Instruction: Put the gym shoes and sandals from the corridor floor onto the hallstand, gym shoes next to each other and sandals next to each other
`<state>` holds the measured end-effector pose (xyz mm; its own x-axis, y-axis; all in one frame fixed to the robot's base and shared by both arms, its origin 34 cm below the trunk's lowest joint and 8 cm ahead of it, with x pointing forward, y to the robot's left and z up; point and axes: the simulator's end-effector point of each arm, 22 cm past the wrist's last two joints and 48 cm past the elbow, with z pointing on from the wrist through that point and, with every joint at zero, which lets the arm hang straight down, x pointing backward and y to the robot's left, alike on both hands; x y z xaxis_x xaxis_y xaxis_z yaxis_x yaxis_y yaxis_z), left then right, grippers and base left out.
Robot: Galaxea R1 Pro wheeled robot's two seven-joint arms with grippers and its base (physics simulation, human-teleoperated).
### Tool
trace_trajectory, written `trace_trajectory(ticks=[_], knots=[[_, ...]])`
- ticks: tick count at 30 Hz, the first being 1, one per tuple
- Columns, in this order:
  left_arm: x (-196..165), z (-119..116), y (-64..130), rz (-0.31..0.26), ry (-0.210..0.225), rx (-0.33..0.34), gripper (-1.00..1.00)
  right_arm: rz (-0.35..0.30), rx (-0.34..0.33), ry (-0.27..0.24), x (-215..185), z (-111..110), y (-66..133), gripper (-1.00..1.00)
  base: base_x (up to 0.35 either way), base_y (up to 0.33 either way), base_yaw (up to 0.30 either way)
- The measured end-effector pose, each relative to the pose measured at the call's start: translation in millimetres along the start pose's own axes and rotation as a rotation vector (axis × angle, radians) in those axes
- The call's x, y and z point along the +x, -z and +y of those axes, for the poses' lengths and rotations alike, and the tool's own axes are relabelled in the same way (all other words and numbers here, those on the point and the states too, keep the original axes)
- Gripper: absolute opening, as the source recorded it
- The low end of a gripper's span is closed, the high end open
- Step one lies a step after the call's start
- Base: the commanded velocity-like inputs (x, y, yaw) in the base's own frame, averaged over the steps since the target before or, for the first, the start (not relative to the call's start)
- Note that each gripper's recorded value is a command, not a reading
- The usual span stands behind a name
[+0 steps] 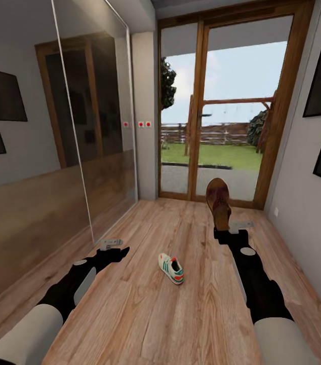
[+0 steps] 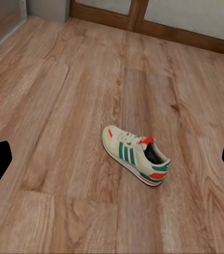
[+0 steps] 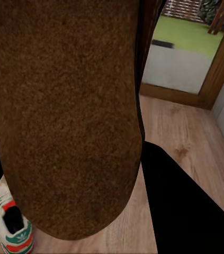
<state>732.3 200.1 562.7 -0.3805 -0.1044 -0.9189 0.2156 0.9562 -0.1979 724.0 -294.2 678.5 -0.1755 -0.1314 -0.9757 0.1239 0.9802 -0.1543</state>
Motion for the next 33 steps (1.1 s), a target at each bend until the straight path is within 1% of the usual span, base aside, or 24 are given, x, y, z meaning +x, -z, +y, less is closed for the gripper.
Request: trace_trajectory(ticks=[20, 23, 30, 33], knots=[[0.1, -0.8, -0.2, 0.000, 0.001, 0.001, 1.00, 0.000, 0.000, 0.000, 0.0, 0.0, 0.0, -1.00, 0.349, -0.120, 0.005], [0.1, -1.5, -0.3, 0.000, 0.001, 0.002, 1.00, 0.000, 0.000, 0.000, 0.0, 0.2, 0.0, -1.00, 0.339, -0.159, 0.137], [0.2, -1.6, -0.4, 0.000, 0.001, 0.002, 1.00, 0.000, 0.000, 0.000, 0.0, 0.3, -0.1, -1.00, 0.300, -0.199, 0.249], [0.2, -1.7, -0.4, 0.000, 0.001, 0.002, 1.00, 0.000, 0.000, 0.000, 0.1, -0.1, -0.1, -1.00, 0.277, -0.223, 0.096]])
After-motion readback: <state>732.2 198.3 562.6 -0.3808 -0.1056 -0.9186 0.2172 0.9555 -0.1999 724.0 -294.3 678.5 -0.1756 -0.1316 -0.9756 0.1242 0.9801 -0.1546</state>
